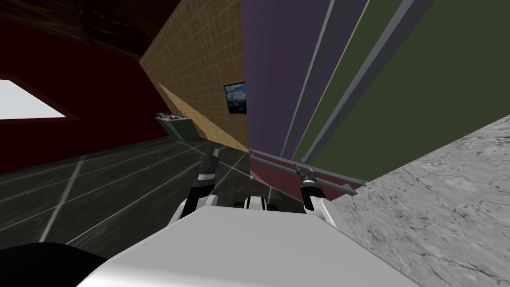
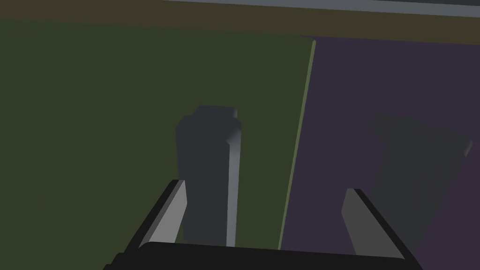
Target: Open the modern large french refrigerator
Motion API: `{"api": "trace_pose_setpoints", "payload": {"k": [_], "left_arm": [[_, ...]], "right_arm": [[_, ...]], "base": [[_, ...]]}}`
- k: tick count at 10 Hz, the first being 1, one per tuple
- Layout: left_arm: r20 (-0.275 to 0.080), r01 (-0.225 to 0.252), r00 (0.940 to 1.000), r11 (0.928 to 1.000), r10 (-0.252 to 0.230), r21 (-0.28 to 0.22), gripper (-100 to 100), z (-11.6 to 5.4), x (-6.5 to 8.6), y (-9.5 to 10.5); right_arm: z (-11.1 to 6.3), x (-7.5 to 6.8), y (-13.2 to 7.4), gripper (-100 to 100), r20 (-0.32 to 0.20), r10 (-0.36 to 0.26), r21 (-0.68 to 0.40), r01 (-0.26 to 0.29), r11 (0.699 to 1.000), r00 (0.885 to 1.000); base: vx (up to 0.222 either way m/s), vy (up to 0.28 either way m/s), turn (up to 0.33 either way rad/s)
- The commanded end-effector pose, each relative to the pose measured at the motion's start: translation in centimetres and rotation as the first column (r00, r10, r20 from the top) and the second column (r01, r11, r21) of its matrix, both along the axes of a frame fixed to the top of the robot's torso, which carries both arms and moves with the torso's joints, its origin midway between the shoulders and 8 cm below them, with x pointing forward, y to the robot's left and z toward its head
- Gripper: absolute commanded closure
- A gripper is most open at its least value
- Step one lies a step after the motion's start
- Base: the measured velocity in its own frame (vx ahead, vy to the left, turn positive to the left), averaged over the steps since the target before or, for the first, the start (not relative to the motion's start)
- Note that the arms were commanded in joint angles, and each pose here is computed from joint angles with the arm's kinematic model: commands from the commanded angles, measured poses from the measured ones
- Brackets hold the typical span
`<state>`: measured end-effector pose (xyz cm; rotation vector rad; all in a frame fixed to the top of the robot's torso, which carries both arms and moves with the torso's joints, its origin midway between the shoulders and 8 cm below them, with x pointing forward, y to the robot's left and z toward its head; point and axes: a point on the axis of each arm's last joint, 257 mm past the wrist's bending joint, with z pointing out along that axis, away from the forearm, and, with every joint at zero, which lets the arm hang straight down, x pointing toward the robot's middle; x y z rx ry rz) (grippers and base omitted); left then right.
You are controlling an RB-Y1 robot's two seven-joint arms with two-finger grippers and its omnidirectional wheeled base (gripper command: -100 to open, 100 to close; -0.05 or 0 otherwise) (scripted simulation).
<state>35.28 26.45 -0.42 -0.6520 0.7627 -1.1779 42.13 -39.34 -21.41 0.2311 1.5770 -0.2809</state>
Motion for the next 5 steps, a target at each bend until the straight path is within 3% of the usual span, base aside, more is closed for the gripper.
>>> {"api": "trace_pose_setpoints", "payload": {"k": [1,5], "left_arm": [[0.0,0.0,1.0,1.0,0.0,0.0,0,0.0,0.0,0.0],[0.0,0.0,1.0,1.0,0.0,0.0,0,0.0,0.0,0.0]], "right_arm": [[-0.7,-0.2,-1.2,-100,-0.028,-0.041,-0.058,0.039,0.998,0.999],[-1.5,-0.3,-3.0,-100,-0.065,-0.11,-0.154,0.099,0.983,0.992]], "base": [[0.032,0.026,0.09],[0.028,0.028,0.131]]}}
